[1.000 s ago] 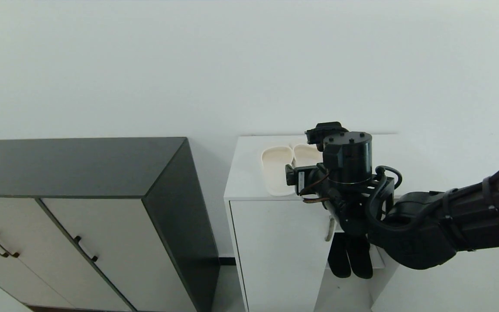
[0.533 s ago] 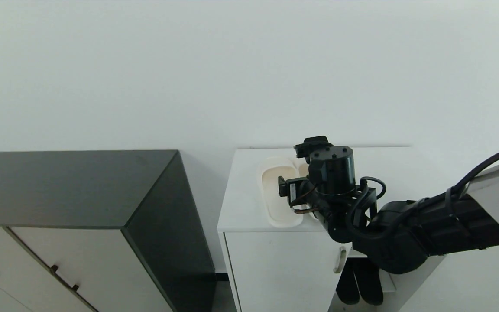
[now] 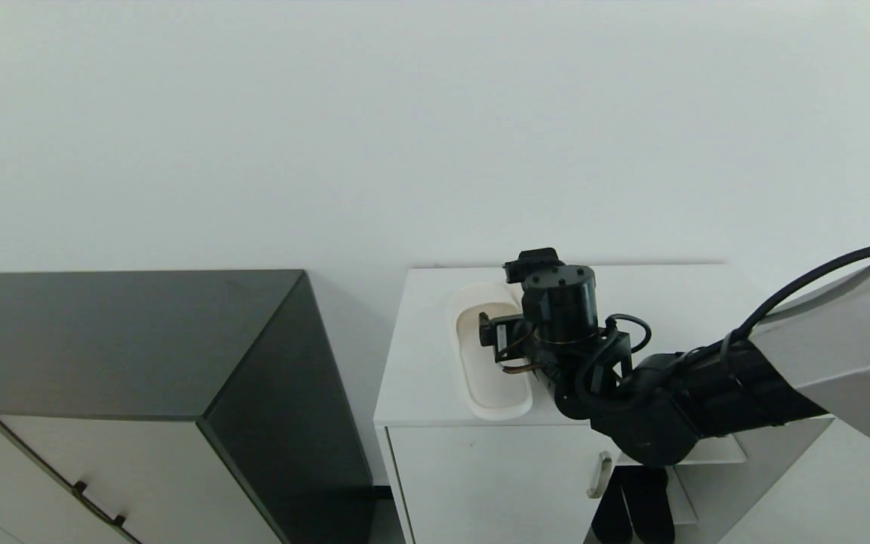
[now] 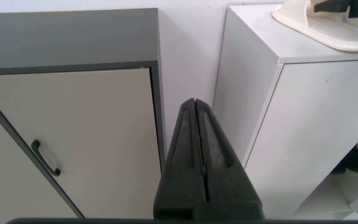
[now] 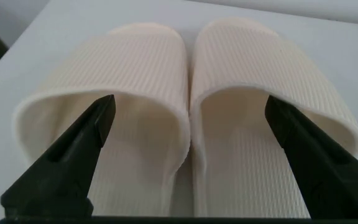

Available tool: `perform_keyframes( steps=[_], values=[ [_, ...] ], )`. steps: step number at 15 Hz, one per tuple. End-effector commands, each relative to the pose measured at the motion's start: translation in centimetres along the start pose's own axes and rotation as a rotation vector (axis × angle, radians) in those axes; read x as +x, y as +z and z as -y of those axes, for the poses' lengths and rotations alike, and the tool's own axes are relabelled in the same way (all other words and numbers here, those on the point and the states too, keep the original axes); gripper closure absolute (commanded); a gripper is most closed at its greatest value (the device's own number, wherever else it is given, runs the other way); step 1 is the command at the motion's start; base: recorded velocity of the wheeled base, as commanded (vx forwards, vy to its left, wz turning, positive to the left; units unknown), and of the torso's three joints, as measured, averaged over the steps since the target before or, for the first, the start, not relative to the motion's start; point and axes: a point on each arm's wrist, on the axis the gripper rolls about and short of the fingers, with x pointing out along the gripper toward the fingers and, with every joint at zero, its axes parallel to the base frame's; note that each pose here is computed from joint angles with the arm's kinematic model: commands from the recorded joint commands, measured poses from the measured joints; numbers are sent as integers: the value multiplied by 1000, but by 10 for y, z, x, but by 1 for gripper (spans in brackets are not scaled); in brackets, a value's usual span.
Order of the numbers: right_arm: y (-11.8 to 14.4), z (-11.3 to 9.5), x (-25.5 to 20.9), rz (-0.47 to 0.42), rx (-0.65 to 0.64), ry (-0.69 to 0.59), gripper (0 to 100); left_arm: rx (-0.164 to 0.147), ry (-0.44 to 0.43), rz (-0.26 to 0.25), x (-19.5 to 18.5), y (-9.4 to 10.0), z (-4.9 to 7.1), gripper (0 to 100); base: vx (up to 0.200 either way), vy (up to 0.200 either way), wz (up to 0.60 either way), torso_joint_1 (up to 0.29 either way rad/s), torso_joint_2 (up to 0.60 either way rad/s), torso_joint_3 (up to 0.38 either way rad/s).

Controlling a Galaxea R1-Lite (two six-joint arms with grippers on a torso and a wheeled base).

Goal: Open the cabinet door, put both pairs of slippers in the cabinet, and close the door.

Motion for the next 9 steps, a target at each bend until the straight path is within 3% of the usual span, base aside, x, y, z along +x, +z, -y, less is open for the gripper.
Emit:
perform_keyframes(
  steps=[1,6,7,9],
  values=[
    [-7,-2,17,-2,0,-16,0,0,-1,-1,0,0,0,100,0,0,0,0,0,0],
    [-8,-3,33,8,8,-31,0,0,1,-1,0,0,0,100,0,0,0,0,0,0],
    [-8,-3,34,12,11,-33,100,0,1,-1,0,0,0,100,0,0,0,0,0,0],
    [-7,-3,34,14,11,-35,100,0,1,-1,0,0,0,100,0,0,0,0,0,0]
  ],
)
